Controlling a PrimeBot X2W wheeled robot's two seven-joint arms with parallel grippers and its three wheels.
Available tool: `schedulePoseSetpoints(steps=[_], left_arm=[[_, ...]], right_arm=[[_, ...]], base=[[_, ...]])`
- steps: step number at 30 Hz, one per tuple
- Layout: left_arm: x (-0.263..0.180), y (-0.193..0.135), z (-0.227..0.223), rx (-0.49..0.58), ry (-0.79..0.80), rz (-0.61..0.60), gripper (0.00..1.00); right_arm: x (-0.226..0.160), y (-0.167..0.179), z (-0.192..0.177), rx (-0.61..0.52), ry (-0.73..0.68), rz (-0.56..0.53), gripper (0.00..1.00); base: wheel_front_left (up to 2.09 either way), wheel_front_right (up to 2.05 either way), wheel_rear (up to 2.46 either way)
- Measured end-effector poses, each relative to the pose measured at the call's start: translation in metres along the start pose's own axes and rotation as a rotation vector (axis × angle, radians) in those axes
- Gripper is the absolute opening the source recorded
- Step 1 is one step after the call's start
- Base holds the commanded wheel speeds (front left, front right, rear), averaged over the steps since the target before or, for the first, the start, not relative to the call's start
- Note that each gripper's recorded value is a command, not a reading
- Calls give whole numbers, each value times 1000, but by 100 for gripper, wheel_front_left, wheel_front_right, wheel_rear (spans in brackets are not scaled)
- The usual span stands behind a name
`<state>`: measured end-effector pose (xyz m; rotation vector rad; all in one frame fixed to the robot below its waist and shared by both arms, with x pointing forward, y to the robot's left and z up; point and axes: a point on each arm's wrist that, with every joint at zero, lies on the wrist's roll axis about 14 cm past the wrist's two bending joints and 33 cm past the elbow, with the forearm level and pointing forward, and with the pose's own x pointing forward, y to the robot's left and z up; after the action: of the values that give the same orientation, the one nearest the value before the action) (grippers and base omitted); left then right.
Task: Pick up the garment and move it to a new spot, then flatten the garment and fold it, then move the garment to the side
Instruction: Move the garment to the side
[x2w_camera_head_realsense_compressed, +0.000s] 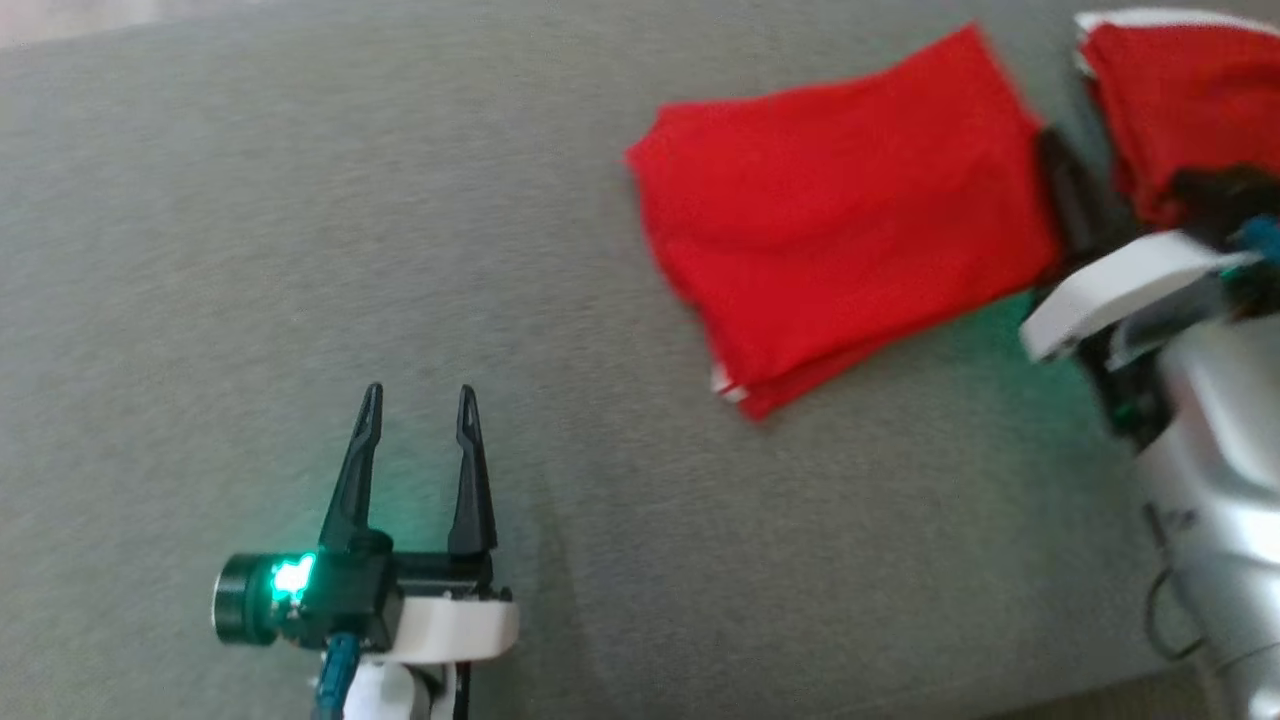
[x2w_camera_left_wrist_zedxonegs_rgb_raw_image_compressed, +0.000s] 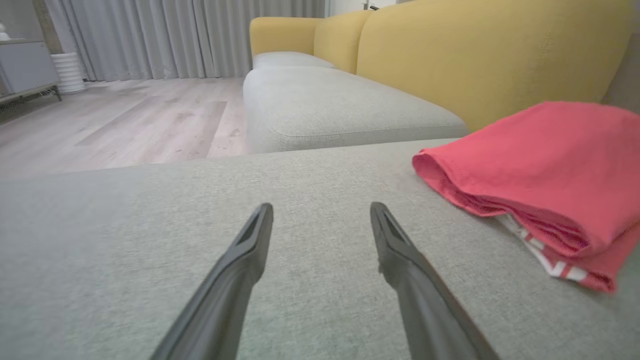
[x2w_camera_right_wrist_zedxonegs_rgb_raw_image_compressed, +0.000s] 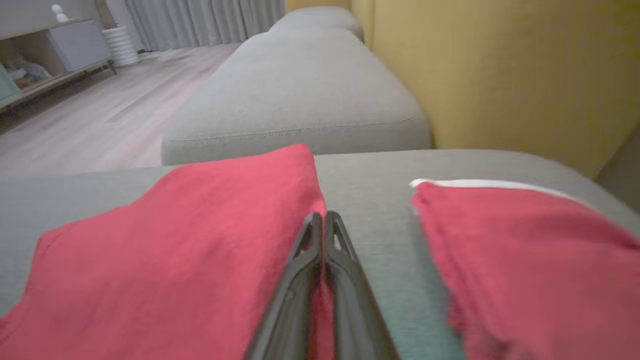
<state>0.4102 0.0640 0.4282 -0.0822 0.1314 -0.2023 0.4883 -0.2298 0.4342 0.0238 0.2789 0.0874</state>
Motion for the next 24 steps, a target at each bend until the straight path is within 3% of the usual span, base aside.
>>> schedulePoseSetpoints(steps=[14, 15, 16, 17, 20, 24], left_arm=[[34, -40, -27, -7, 39, -145, 100], [37, -41, -28, -7, 38, -149, 100], [39, -42, -28, -9, 36, -153, 100], [41, -43, -29, -13, 36, -158, 100], [45, -40, -27, -11, 28, -150, 100], [44, -34, -17, -8, 5, -129, 100]], right_arm=[[-38, -120, 69, -122, -125, -301, 0], [-40, -127, 70, -120, -124, -322, 11], [-42, -133, 71, -120, -121, -346, 80], [-44, -139, 71, -123, -115, -369, 100], [-47, -141, 72, -134, -111, -399, 100], [-50, -120, 58, -103, -96, -374, 100]], base=[[0, 0, 0], [0, 0, 0], [0, 0, 0], [0, 0, 0], [0, 0, 0], [0, 0, 0]])
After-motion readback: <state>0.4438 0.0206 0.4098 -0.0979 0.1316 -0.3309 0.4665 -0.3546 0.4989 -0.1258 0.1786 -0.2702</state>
